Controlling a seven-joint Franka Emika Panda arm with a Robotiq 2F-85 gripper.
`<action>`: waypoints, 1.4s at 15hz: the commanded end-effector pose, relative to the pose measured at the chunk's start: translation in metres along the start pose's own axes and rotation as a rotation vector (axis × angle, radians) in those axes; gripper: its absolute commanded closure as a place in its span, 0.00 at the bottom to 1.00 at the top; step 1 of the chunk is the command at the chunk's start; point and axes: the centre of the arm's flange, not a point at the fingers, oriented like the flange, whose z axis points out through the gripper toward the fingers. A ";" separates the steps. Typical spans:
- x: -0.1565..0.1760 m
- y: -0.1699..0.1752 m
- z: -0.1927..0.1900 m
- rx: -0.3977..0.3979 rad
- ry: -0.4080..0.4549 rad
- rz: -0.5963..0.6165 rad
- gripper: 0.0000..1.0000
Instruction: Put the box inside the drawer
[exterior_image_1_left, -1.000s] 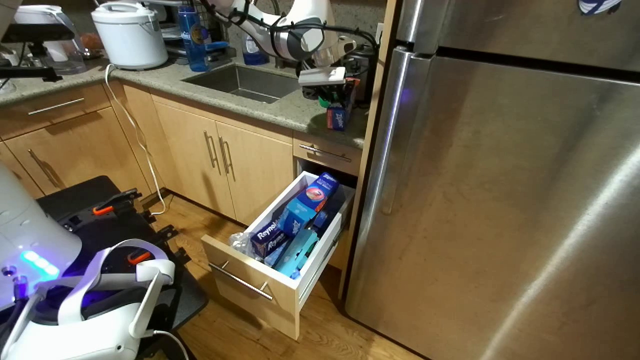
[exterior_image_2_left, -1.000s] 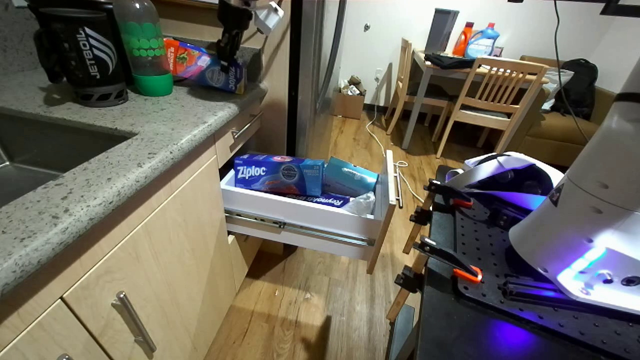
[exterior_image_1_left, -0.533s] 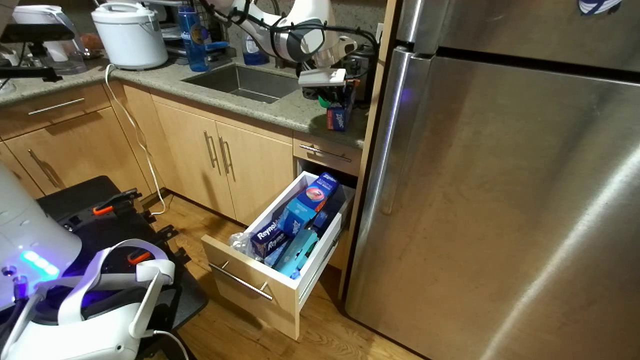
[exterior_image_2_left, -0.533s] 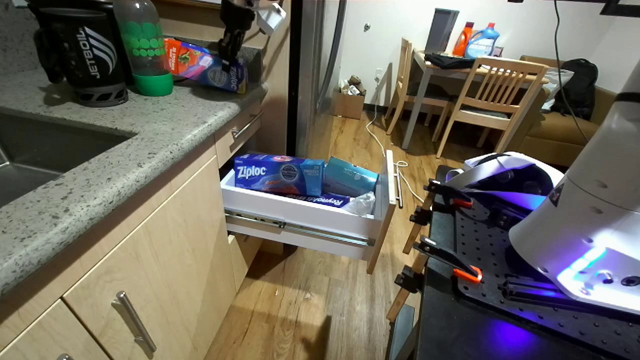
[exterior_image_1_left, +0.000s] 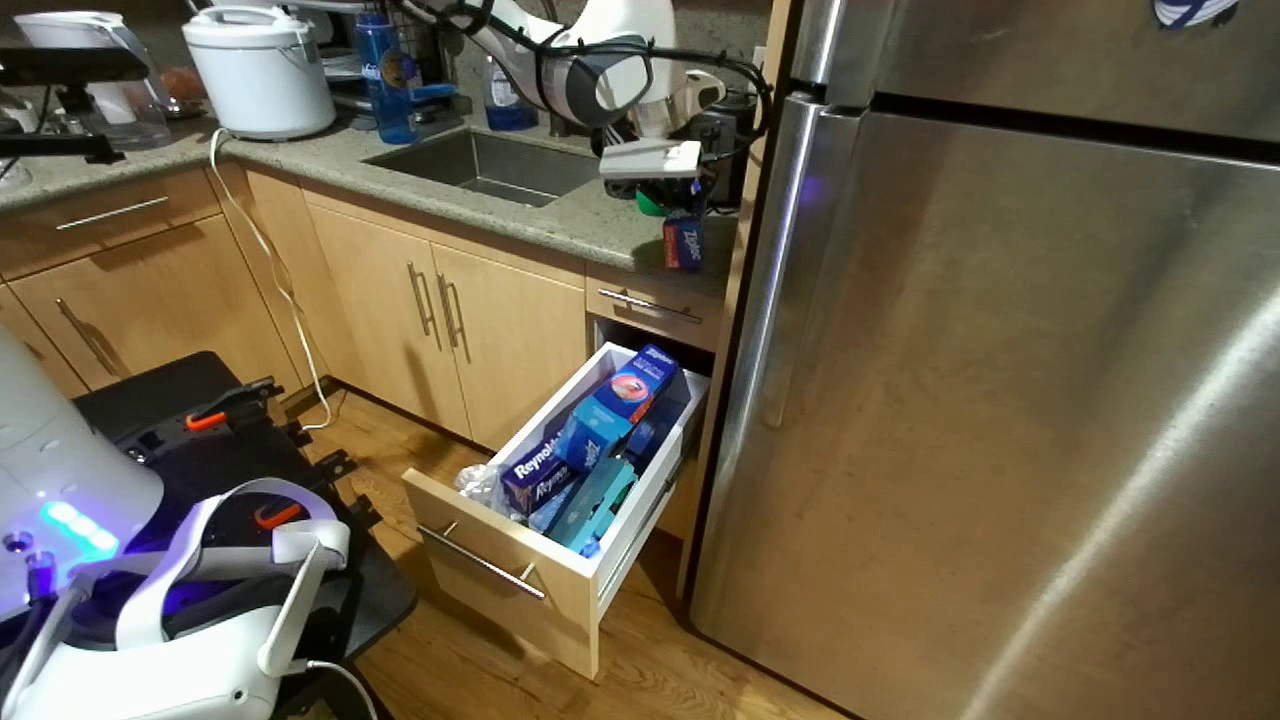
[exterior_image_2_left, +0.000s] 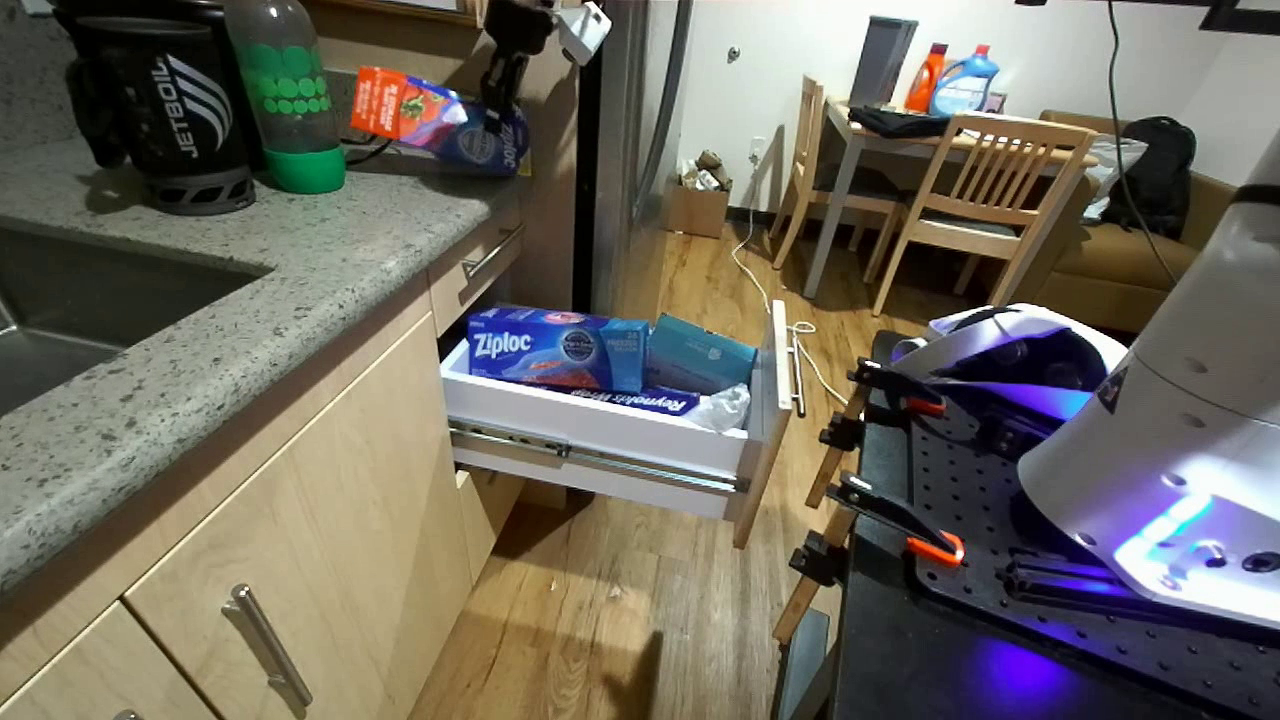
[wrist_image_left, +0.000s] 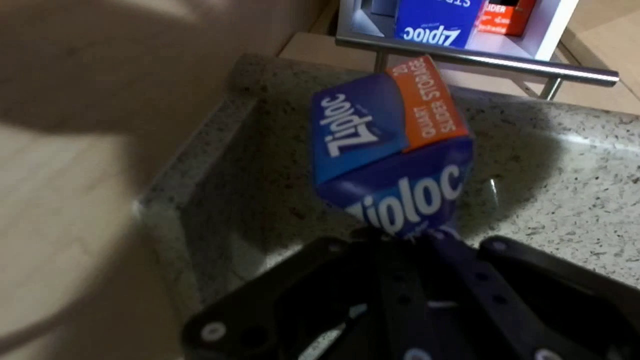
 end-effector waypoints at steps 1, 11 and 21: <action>-0.033 -0.003 -0.033 0.018 0.032 -0.012 0.85; -0.079 -0.009 -0.060 0.062 0.032 0.001 0.74; -0.145 -0.030 -0.027 0.185 -0.081 0.111 0.80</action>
